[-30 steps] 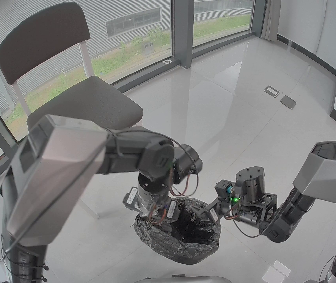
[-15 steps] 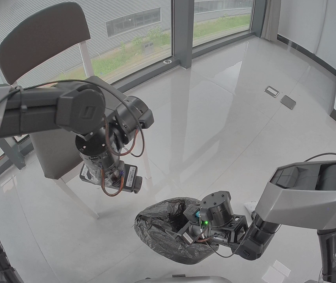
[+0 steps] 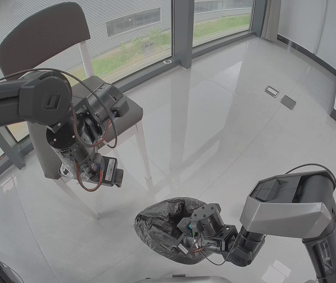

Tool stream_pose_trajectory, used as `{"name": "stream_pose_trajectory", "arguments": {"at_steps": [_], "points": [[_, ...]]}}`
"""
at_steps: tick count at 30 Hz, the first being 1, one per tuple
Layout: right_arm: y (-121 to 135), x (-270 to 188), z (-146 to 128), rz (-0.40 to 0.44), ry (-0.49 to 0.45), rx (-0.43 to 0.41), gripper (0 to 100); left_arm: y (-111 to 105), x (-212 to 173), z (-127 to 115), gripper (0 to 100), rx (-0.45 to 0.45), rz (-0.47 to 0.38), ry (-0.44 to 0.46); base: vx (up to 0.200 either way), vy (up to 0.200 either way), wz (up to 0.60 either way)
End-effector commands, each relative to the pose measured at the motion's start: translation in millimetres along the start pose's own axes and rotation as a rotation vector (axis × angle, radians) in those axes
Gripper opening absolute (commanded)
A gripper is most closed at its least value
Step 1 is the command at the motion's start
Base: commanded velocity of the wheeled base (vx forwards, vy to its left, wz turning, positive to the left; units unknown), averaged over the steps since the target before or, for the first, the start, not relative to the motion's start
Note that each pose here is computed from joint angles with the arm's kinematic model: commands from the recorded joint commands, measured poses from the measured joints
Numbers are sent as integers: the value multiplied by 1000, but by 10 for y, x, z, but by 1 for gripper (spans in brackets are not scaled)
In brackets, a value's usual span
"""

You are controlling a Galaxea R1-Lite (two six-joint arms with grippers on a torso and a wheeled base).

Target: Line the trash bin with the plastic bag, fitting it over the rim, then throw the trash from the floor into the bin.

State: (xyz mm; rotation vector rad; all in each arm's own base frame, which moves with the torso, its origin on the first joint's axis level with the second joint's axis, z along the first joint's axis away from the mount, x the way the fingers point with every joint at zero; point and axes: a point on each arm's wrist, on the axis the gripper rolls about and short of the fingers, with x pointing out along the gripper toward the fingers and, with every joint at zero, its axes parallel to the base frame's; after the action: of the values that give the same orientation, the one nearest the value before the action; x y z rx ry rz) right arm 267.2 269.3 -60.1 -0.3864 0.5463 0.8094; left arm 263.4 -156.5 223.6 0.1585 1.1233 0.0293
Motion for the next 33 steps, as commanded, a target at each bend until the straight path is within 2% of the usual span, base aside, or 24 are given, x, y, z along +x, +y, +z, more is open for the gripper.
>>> {"name": "stream_pose_trajectory", "arguments": {"at_steps": [1, 13, 22, 23, 33], "points": [[34, 14, -7, 12, 2, -4, 100, 42, -22, -33, 100, -5, 5, 1, 0, 0, 0], [111, 83, -56, 47, 11, -13, 100, 32, -32, -50, 100, 0, 2, 1, 0, 0, 0], [125, 113, -84, 73, 67, -11, 100, 29, -33, -51, 100, 2, 3, 0, 0, 0, 0], [127, 116, -80, 85, 66, -11, 0, 30, -33, -52, 100, 2, 9, -1, 0, 0, 0], [190, 116, -61, 98, 55, -23, 0, 26, -35, -52, 100, 3, 11, -4, 0, 0, 0]]}}
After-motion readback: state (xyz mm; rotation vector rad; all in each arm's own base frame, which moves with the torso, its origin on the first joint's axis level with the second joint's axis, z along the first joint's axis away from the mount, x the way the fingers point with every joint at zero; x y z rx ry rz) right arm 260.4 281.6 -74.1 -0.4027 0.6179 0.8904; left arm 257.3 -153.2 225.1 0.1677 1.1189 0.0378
